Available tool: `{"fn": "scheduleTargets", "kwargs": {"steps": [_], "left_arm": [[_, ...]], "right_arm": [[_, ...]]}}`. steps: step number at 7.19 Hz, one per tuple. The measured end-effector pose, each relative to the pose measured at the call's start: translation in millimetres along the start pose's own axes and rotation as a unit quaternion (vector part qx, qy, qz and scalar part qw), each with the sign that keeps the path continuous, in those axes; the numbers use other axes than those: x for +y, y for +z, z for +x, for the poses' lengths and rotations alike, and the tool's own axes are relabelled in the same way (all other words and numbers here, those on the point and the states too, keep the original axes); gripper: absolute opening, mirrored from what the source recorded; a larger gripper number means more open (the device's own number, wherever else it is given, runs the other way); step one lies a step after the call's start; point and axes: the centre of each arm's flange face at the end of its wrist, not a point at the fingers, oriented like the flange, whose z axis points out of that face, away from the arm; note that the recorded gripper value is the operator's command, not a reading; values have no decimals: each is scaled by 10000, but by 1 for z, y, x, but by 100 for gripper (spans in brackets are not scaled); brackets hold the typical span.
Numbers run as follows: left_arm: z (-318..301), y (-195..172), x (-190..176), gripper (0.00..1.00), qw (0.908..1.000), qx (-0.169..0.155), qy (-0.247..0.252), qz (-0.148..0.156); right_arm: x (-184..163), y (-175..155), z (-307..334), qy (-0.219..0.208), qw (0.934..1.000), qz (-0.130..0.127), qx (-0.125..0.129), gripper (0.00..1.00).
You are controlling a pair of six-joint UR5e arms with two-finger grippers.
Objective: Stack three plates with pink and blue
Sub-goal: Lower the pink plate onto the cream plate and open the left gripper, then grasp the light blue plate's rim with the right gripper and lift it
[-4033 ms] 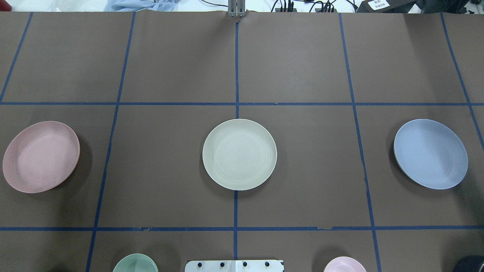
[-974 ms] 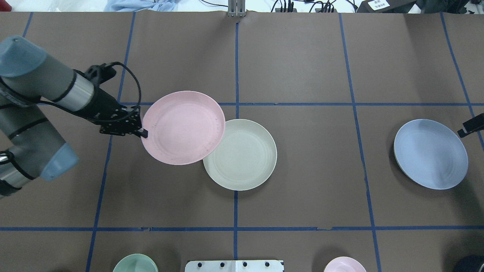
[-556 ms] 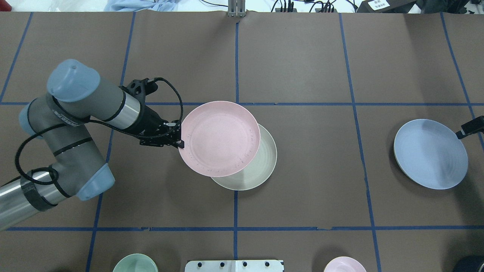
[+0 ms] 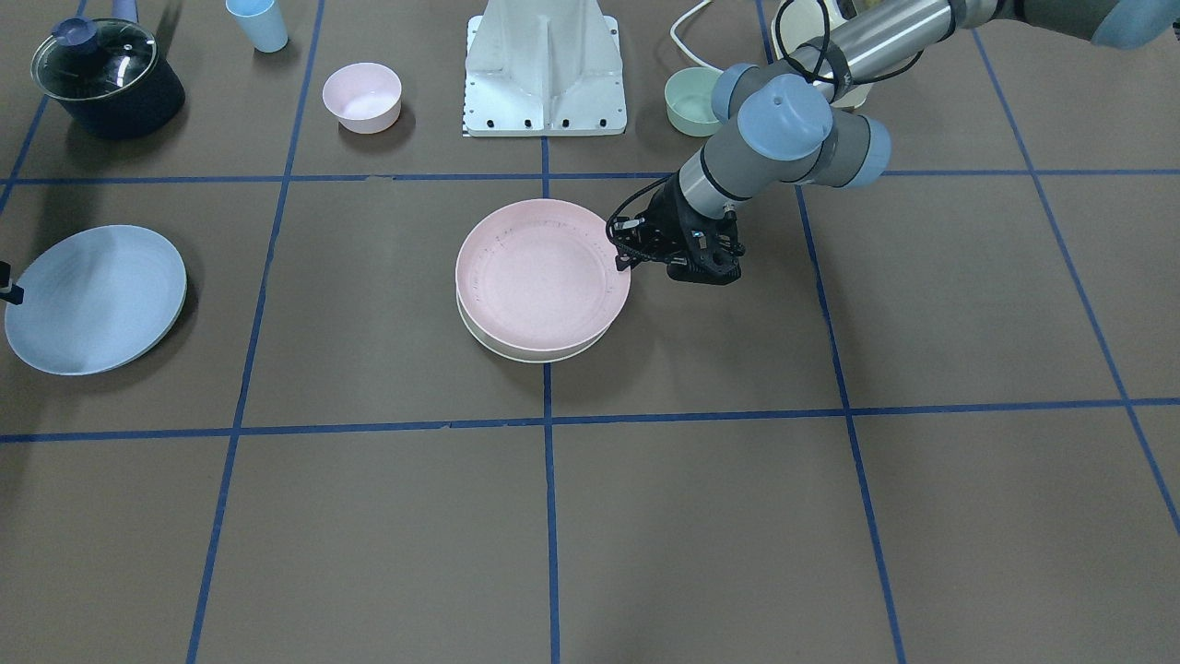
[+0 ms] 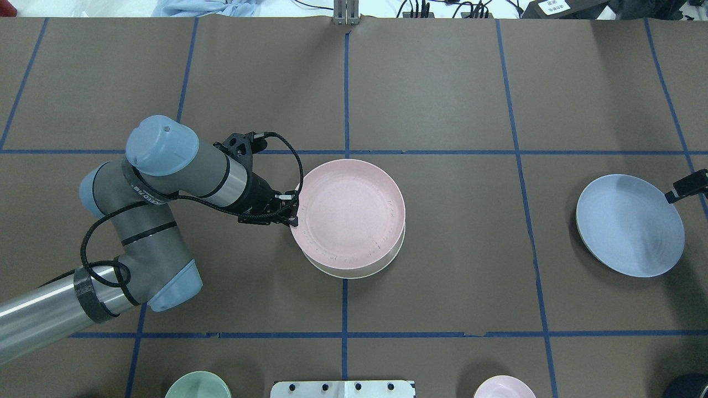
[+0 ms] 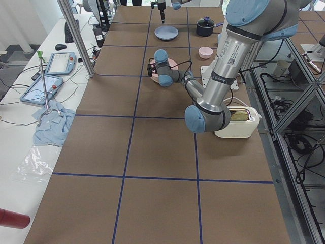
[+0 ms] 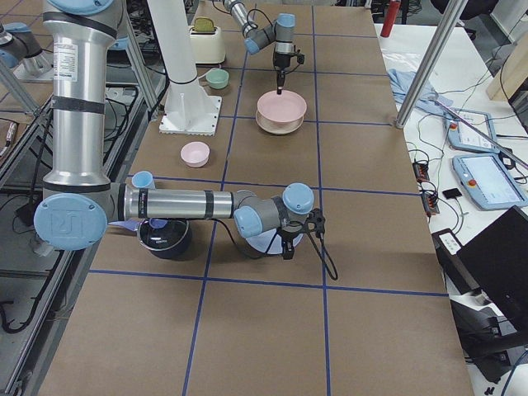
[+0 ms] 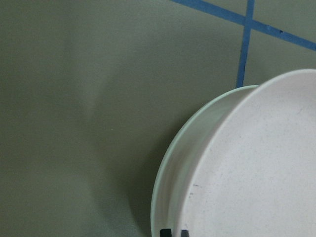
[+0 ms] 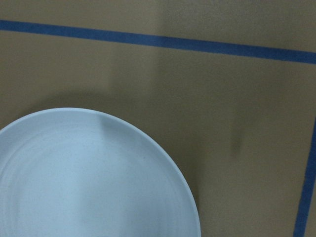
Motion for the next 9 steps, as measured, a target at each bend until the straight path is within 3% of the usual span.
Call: {"fn": "scheduleTargets", "kwargs": {"steps": [1,2,3,9], "left_arm": [[2,2,0,0,10000,2,12,4],[2,4,2,19,10000,-8,25,-3],[2,7,4,58,10000,-10,38,-20],[10,2,11,61,9999,100,84,-50]], "right_arm": [[0,1,-1,-3,10000,-10,-2,100],[0,1,-1,-5,10000,-16,-2,100],[0,2,-2,-7,10000,-24,-5,100],[7,29,-6,-53,9995,-324,-31,100]]}}
